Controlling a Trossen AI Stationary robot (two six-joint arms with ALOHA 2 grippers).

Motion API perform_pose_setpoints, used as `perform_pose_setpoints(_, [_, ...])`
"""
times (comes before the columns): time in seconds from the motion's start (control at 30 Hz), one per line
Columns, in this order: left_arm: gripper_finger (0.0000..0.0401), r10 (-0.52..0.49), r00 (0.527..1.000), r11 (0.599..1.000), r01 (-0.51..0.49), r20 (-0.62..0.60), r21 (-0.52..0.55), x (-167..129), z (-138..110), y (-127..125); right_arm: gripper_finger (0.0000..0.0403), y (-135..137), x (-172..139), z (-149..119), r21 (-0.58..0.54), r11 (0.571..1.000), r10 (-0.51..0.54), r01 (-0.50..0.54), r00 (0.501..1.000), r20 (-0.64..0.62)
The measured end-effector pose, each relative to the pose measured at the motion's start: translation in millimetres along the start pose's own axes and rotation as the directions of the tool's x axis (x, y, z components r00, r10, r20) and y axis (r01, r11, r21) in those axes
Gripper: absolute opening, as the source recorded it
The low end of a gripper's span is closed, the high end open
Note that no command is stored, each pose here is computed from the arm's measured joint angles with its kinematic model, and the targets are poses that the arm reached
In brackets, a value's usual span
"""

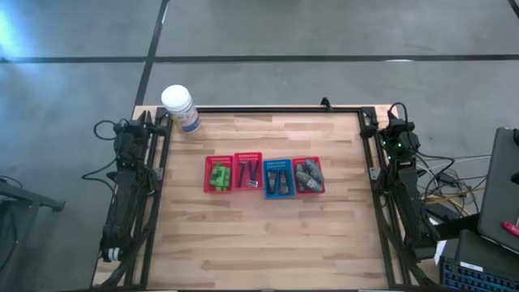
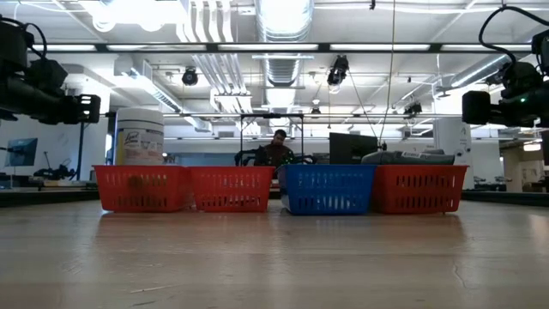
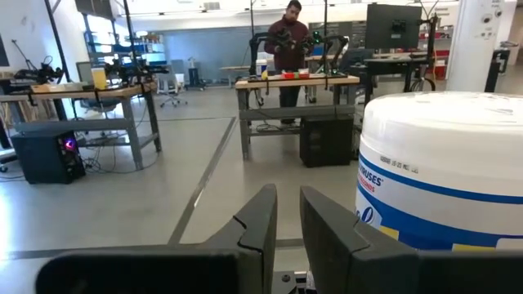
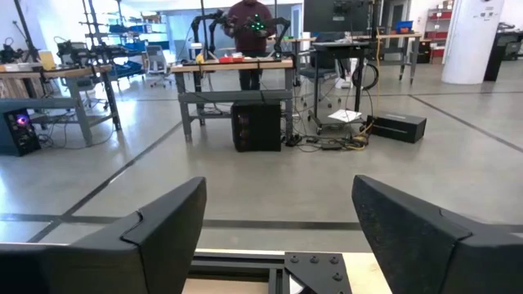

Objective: Pick & Place Travel size toiletries
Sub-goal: Return to Home Position

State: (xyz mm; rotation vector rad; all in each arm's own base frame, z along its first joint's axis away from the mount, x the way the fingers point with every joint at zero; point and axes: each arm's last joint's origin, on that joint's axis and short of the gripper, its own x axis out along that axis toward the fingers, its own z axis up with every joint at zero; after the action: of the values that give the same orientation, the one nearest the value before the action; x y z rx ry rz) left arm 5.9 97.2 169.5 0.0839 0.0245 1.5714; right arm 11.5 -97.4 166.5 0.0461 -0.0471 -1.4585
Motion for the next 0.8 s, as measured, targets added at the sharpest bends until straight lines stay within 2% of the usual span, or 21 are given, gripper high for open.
perform_pose_setpoints(0.8, [0.006,-0.001,1.0,1.0,0.001,0.008,-0.002,0.0,0.8,0.0,0.0237,0.0,0.0,0.0,0.0,1.0,0.0,0.0,1.0,0.0])
